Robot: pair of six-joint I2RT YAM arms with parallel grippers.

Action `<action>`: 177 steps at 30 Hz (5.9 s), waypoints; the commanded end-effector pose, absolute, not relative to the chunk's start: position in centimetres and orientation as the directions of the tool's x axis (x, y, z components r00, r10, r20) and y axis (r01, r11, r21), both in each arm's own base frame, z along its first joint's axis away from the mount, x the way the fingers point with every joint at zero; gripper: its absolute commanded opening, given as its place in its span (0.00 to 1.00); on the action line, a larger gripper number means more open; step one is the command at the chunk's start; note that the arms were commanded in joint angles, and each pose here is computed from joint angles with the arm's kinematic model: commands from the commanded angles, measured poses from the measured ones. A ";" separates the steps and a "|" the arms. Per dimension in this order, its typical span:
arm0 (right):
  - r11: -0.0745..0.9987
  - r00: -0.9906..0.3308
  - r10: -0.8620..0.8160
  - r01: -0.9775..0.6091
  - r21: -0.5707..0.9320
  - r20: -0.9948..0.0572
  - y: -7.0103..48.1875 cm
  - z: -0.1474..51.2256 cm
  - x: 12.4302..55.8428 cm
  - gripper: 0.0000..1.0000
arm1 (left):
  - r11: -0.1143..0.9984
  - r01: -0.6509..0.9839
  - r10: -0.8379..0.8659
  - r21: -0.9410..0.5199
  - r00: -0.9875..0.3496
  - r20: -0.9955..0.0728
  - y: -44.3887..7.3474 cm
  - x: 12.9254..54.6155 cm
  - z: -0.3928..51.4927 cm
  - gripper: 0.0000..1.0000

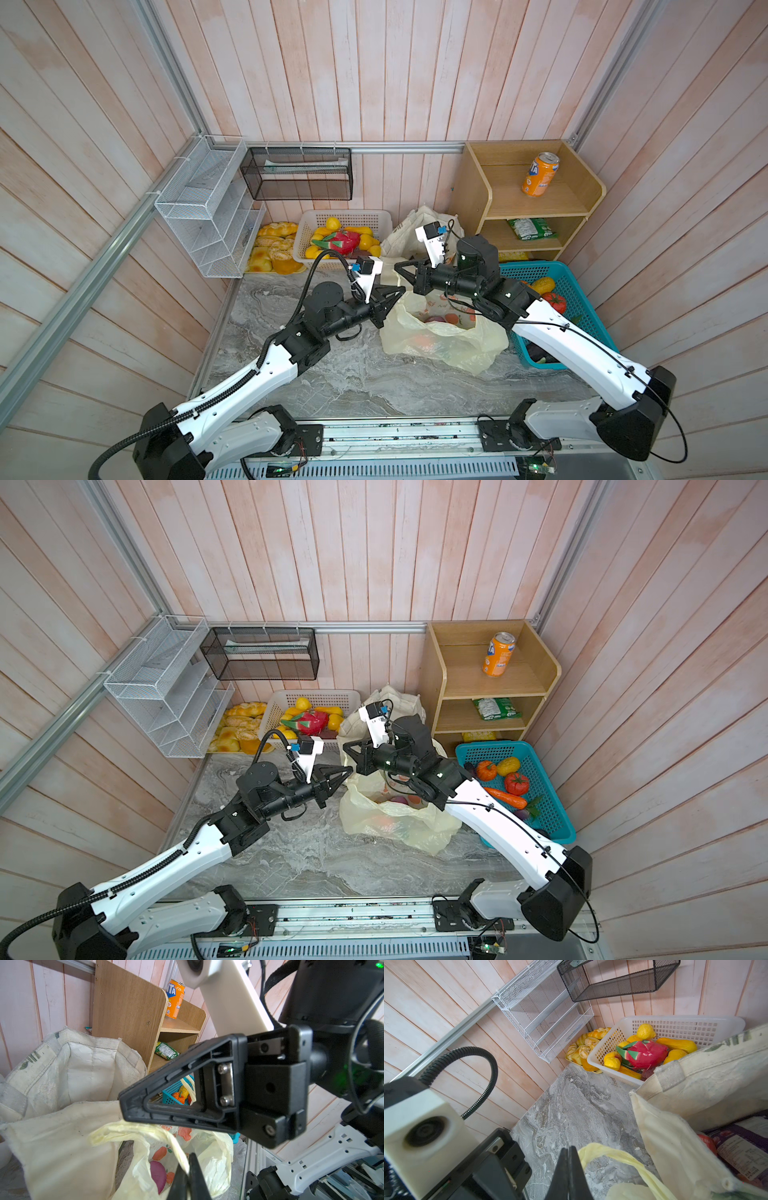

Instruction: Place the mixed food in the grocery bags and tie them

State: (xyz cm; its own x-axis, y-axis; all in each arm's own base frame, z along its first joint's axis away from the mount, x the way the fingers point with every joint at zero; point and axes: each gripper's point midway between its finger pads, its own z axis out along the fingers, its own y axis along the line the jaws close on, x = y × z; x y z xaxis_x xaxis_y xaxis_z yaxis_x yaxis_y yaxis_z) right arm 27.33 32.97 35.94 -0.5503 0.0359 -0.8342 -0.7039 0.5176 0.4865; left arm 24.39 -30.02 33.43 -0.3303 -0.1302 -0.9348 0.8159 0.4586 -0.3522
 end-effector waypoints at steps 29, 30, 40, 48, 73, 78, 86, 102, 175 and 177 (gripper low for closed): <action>0.524 -0.334 -0.125 -0.821 0.224 -0.934 32.1 39.2 28.0 0.71 | 0.546 0.783 -0.168 -0.299 -0.248 -0.954 -28.3 25.0 33.8 0.68; 0.519 -0.335 -0.121 -0.824 0.228 -0.934 32.1 39.3 28.1 0.71 | 0.544 0.783 -0.169 -0.301 -0.249 -0.954 -28.5 25.3 33.8 0.63; 0.408 -0.305 -0.071 -0.877 0.252 -0.950 29.8 40.7 28.3 0.73 | 0.477 0.830 -0.169 -0.287 -0.234 -0.957 -30.3 25.2 34.4 0.02; 0.296 -0.305 -0.099 -0.918 0.265 -0.947 30.3 39.8 27.2 0.81 | 0.336 0.906 -0.137 -0.258 -0.224 -0.965 -31.4 22.5 35.0 0.00; 0.222 -0.486 -0.129 -0.864 0.453 -0.864 32.6 36.6 23.2 0.57 | 0.316 0.922 -0.051 -0.224 -0.220 -0.974 -31.9 22.0 33.7 0.00; 0.211 -0.507 -0.129 -0.854 0.476 -0.852 33.2 36.0 23.5 0.55 | 0.315 0.924 -0.046 -0.216 -0.212 -0.976 -31.7 21.8 33.7 0.00; 0.189 -0.527 -0.140 -0.845 0.500 -0.838 34.5 35.5 24.4 0.31 | 0.308 0.927 -0.038 -0.214 -0.213 -0.976 -31.9 21.8 33.4 0.00; 0.280 -0.483 0.003 -0.840 0.465 -0.875 30.6 40.3 24.5 0.33 | 0.418 0.879 -0.095 -0.230 -0.210 -0.973 -28.9 21.6 32.6 0.06; 0.384 -0.455 0.112 -0.800 0.461 -0.883 28.6 39.0 21.9 0.00 | 0.227 0.968 -0.066 -0.104 -0.091 -0.994 -33.7 21.2 36.2 0.99; 0.382 -0.448 0.125 -0.802 0.460 -0.885 28.6 39.4 21.9 0.00 | 0.248 0.961 -0.072 -0.124 -0.110 -0.991 -33.8 21.5 35.4 0.99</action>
State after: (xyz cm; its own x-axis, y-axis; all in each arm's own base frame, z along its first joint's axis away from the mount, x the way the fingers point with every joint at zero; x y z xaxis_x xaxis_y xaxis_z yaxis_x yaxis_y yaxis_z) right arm 21.34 28.74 38.60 -0.4654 0.0808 -0.8814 -0.8065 0.3716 0.4599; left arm 21.95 -33.41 35.31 -0.0912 -0.0462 -0.9948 0.9571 0.2718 -0.1004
